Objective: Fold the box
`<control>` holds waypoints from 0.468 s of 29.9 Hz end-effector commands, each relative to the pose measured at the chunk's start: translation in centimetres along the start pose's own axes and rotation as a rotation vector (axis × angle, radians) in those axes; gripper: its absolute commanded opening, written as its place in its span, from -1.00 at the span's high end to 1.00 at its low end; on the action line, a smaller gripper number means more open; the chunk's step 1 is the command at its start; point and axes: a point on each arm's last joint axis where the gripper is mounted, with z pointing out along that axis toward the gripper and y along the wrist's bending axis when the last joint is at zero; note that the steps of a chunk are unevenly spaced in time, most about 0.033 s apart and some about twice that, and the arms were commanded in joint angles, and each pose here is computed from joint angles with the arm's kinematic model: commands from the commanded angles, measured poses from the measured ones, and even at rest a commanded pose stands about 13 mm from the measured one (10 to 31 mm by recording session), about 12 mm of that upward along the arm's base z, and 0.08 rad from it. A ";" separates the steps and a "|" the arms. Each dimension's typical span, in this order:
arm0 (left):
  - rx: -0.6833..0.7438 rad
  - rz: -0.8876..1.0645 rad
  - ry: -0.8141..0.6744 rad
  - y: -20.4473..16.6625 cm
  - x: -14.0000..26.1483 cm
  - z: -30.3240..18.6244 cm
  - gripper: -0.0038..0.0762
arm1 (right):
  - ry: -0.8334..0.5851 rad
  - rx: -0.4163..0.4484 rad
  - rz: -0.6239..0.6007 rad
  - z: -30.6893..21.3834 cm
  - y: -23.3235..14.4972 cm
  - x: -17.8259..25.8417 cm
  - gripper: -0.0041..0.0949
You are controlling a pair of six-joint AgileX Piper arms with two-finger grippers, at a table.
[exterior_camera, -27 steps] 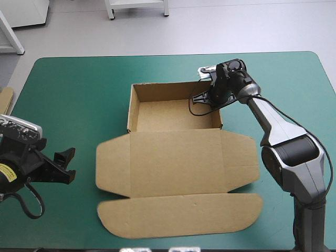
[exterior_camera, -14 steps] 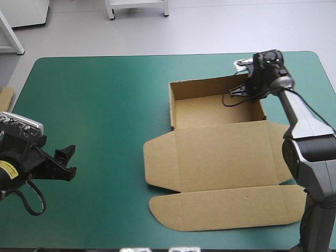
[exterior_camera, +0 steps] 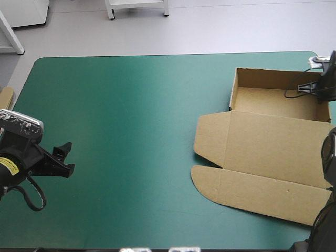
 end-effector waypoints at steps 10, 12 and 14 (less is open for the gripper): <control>-0.033 0.007 -0.079 0.4 -1.1 -0.5 -0.32 | -0.073 0.100 0.119 0.0 -9.3 1.2 0.95; -0.034 0.007 -0.078 0.4 -1.1 -0.5 -0.32 | -0.059 0.089 0.122 0.9 -9.3 1.3 0.95; -0.034 0.007 -0.078 0.4 -1.1 -0.5 -0.32 | -0.042 0.074 0.125 1.9 -9.2 1.3 0.95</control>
